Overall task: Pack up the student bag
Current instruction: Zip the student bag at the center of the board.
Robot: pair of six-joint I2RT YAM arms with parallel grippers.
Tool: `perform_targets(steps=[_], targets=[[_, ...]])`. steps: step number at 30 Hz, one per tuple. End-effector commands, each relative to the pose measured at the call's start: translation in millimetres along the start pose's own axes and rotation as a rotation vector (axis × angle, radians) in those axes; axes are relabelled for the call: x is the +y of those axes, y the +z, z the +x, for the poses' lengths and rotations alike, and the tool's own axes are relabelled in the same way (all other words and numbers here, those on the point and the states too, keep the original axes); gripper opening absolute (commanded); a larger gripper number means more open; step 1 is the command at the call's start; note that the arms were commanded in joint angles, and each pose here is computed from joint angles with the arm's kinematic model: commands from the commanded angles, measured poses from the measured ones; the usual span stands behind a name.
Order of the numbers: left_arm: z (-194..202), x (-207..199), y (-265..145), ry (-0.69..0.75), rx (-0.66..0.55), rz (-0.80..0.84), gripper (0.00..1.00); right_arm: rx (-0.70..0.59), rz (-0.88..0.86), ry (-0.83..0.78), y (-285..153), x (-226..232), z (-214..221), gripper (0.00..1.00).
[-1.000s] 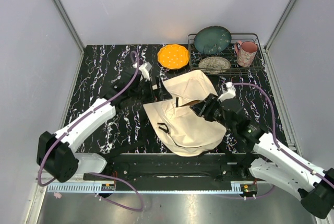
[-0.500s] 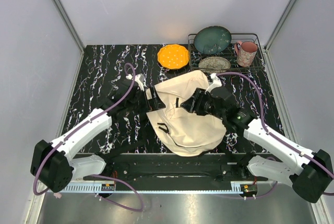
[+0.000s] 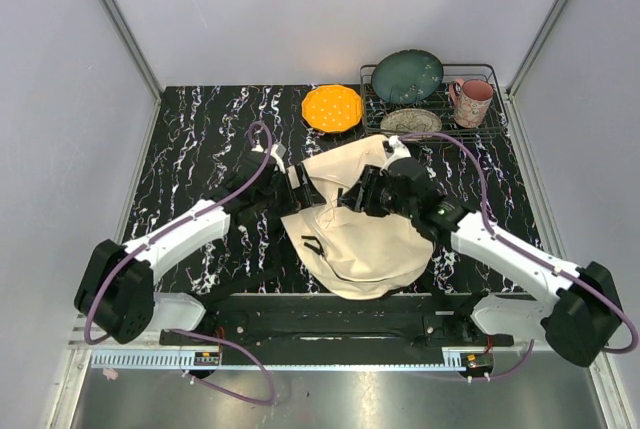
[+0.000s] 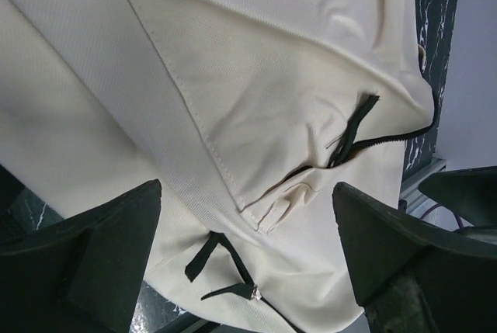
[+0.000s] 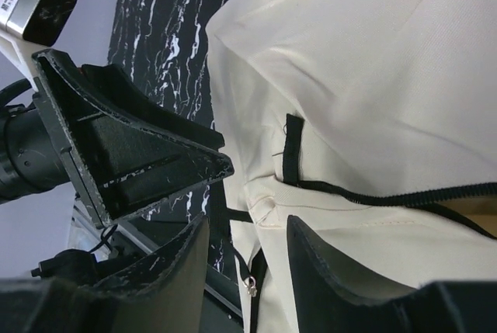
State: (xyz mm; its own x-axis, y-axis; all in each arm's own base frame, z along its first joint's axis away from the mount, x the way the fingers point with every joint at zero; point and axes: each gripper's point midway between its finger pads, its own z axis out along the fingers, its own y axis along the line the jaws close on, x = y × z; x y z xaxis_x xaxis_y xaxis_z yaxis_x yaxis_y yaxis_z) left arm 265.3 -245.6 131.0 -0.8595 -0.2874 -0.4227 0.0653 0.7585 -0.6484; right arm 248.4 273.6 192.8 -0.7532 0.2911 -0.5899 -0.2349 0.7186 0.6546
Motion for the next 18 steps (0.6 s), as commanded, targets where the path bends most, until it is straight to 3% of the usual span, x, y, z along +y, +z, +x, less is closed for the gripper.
perform_targets(steps=[1,8,18], targets=[[-14.6,-20.2,9.2,-0.015,-0.033,0.091,0.95,-0.048,0.024,-0.019,16.6,5.8,-21.5,0.49],[-12.5,-13.9,26.3,-0.027,-0.033,0.098,0.86,-0.093,0.152,-0.074,32.8,-14.6,-36.0,0.45],[-4.8,-10.4,42.9,-0.068,-0.01,0.134,0.57,-0.022,0.168,-0.058,56.5,-21.0,-22.0,0.44]])
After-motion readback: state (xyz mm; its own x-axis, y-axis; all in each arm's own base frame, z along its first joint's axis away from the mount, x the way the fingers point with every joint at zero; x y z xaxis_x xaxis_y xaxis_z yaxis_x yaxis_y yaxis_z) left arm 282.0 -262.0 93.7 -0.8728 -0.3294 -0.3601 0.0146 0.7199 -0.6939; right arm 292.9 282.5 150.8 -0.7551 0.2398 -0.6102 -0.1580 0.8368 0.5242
